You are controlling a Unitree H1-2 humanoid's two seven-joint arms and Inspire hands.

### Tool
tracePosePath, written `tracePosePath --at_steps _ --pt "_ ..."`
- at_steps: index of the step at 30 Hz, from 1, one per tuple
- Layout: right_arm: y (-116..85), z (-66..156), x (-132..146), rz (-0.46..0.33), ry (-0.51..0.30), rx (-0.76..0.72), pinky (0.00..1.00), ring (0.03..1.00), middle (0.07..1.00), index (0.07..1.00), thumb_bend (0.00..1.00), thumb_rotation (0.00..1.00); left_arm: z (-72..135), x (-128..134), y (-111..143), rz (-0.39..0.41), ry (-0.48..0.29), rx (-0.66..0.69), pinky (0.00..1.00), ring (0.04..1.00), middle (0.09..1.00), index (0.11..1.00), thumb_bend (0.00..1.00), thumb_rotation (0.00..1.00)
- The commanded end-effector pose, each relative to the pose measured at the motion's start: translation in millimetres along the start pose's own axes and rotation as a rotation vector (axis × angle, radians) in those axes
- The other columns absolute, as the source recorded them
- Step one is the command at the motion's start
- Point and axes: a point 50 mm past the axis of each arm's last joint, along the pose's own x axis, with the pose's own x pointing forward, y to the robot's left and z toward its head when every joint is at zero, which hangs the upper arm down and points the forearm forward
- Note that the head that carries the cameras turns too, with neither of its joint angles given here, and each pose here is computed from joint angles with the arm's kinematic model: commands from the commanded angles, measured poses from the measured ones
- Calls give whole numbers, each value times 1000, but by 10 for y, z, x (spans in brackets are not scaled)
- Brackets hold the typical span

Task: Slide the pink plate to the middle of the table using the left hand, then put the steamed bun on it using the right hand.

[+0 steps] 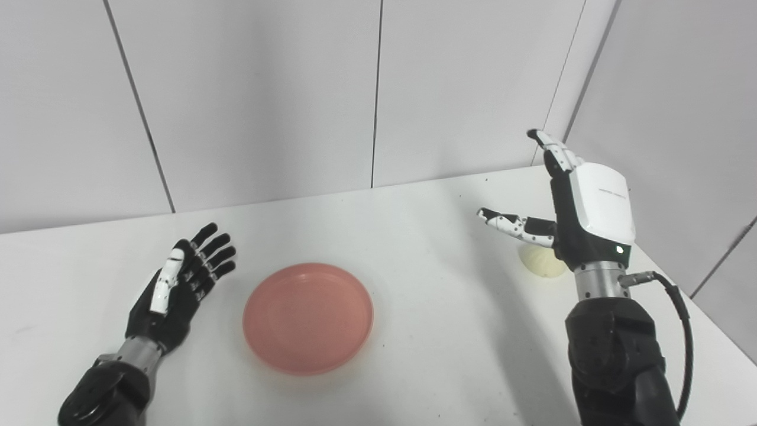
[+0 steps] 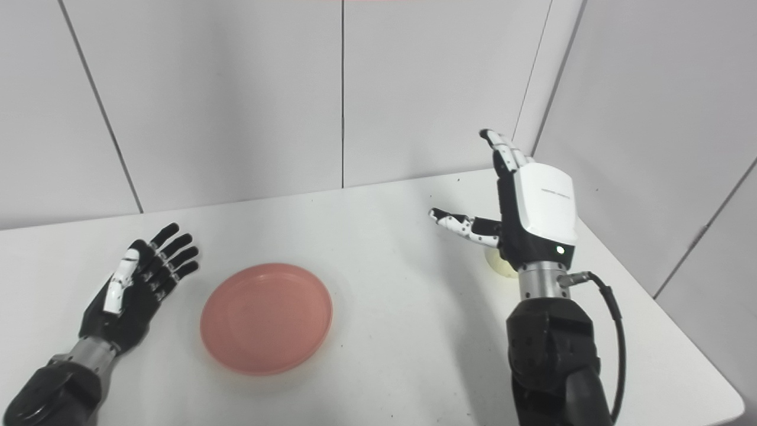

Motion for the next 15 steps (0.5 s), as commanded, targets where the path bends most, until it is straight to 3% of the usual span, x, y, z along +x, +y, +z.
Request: tracePosePath --at_steps 1,7,15 --pt "-122 -83 116 -53 23 -8 655 809 848 839 809 415 -844 -683 236 114 267 -91 864 874 890 881 494 928" --pt "-24 -320 195 -24 96 -21 676 806 831 829 837 421 -863 -702 321 116 268 -92 845 860 878 869 513 898" --pt "232 -546 311 43 184 -32 610 766 804 797 853 422 -869 -722 377 111 265 -89 831 849 872 860 537 866"
